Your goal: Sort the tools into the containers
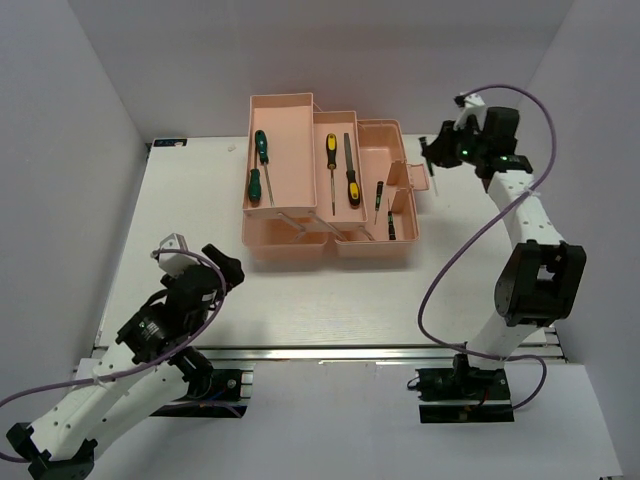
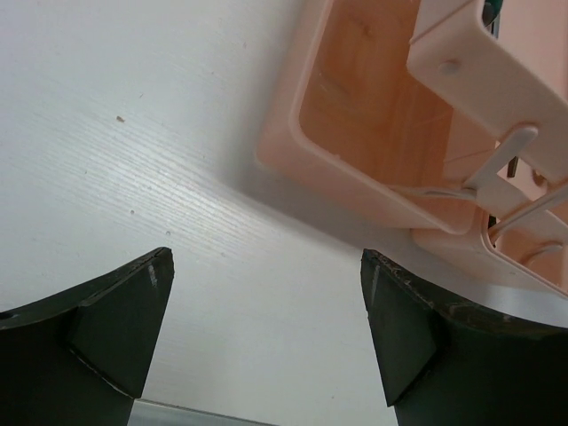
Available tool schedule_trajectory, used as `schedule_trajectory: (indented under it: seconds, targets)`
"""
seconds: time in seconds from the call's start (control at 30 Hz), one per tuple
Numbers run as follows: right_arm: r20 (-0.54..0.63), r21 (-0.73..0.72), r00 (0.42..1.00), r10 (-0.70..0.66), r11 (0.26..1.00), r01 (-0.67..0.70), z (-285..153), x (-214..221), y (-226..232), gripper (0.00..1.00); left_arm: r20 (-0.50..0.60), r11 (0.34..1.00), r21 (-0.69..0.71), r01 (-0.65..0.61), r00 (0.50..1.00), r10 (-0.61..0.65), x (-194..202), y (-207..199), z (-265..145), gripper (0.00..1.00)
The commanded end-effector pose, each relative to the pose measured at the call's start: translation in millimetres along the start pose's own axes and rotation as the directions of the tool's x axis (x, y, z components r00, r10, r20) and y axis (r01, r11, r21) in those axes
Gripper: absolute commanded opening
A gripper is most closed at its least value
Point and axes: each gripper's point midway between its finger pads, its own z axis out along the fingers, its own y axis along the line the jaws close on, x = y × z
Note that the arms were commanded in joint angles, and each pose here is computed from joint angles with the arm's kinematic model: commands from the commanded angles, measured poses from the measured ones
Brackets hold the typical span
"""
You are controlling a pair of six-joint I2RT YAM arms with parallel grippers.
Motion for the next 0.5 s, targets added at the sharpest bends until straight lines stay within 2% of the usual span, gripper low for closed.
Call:
schedule_trajectory:
  seconds: [0.0,0.13,0.2,0.23,0.27,0.3,0.33,0.4,0.43,0.47]
  targets:
    - [-0.026,-0.145,0.999,0.03,0.989,-0.034,17,3,67,0.0,-0.018,0.997,0.001,0.078,0.997,-0.078,6,2,-1,0.95]
    - [-0.105,-0.154,0.986,0.126,0.978,-0.141,47,38,89,0.0,-0.015,0.997,0.012,0.08,0.997,-0.08,2,-1,-4,0.95]
    - [-0.118,-0.128,0.986,0.12,0.983,-0.135,56,46,89,0.08,-0.016,0.997,0.017,0.075,0.997,-0.075,0,-3,-4,0.95]
    - [-0.124,-0.122,0.986,0.108,0.985,-0.124,62,50,90,0.23,-0.017,0.997,0.019,0.075,0.997,-0.074,0,-4,-5,0.95]
    - [-0.125,-0.11,0.987,0.106,0.987,-0.12,64,51,87,0.3,-0.019,0.997,0.018,0.074,0.997,-0.073,0,-4,-5,0.95]
    - [-0.117,-0.113,0.988,0.097,0.987,-0.111,67,47,87,0.41,-0.019,0.997,0.02,0.076,0.997,-0.076,0,-4,-6,0.95]
    - [-0.12,-0.114,0.989,0.088,0.988,-0.102,69,48,86,0.62,-0.021,0.997,0.024,0.08,0.997,-0.079,0,-5,-6,0.95]
    - [-0.102,-0.132,0.993,0.05,0.989,-0.064,67,40,88,0.71,-0.023,0.996,0.027,0.085,0.996,-0.084,0,-4,-7,0.94]
    - [-0.095,-0.142,0.995,0.033,0.989,-0.046,65,37,89,0.83,-0.022,0.996,0.028,0.087,0.996,-0.086,0,-4,-7,0.94]
    - [-0.082,-0.173,0.996,-0.016,0.985,0.001,62,33,93,0.89,-0.022,0.996,0.028,0.09,0.996,-0.089,1,-4,-7,0.94]
